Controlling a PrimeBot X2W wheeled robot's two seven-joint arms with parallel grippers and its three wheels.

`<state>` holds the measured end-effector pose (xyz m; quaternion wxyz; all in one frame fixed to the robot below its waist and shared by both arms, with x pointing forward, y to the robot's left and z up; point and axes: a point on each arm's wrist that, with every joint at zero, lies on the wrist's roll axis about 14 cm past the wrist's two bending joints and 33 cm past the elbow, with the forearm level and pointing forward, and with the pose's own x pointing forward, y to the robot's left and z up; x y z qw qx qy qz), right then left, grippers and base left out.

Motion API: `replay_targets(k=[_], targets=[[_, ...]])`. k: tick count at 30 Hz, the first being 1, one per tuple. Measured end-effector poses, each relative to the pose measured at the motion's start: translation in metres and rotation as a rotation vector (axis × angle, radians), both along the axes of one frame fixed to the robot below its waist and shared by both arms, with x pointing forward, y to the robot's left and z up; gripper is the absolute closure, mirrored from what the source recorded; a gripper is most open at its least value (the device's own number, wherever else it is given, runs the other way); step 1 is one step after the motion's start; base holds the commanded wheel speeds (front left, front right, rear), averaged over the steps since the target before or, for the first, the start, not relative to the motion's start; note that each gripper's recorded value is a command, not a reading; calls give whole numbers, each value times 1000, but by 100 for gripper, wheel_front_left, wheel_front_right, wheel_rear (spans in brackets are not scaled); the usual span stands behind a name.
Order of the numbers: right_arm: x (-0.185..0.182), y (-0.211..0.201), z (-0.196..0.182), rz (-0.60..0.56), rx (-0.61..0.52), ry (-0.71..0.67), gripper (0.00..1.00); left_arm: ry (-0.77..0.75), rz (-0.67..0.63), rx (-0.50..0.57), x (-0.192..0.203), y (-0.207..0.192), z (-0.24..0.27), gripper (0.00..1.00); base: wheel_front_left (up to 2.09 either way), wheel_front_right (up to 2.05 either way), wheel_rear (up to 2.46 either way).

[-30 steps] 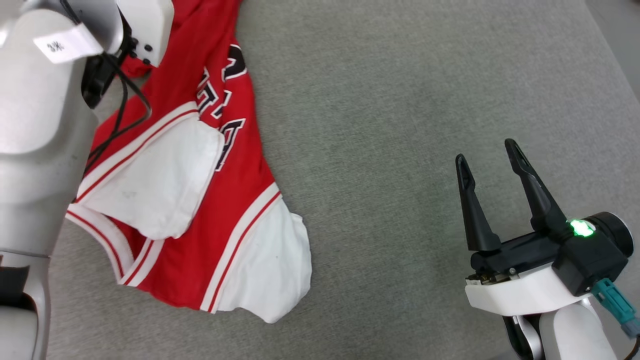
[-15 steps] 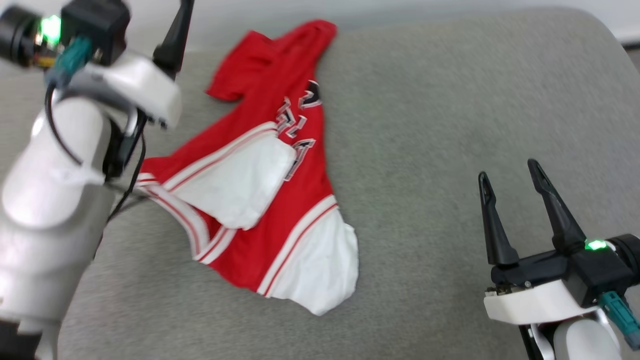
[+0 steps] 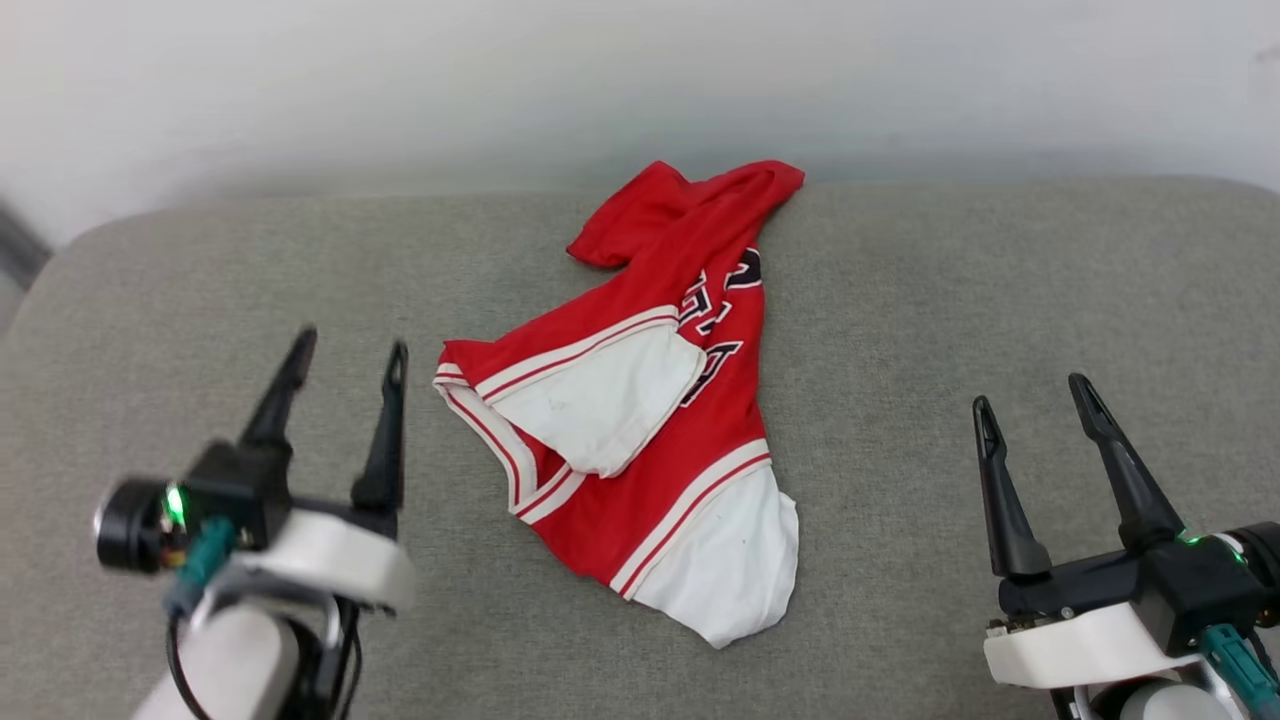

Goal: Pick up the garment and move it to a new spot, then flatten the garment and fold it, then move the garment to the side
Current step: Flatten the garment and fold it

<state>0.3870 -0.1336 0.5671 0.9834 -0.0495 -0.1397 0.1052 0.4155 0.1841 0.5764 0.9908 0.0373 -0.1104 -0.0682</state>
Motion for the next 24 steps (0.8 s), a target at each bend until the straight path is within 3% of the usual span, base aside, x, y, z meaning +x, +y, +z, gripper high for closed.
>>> replay_targets(k=[7,16,19,24], targets=[[-5,3,1,10,0,-1,0,41,61,-39,-42,-2,-22,0,0,0,0],[-4,20,-5,65,-65,4,0,25,58,-32,-48,-5,-22,0,0,0,0],[-4,34,-27,152,-99,68,0,25,58,-19,-47,-4,-23,0,0,0,0],[-3,64,-74,339,-195,326,0,36,70,-24,-45,-2,-29,0,0,0,0]])
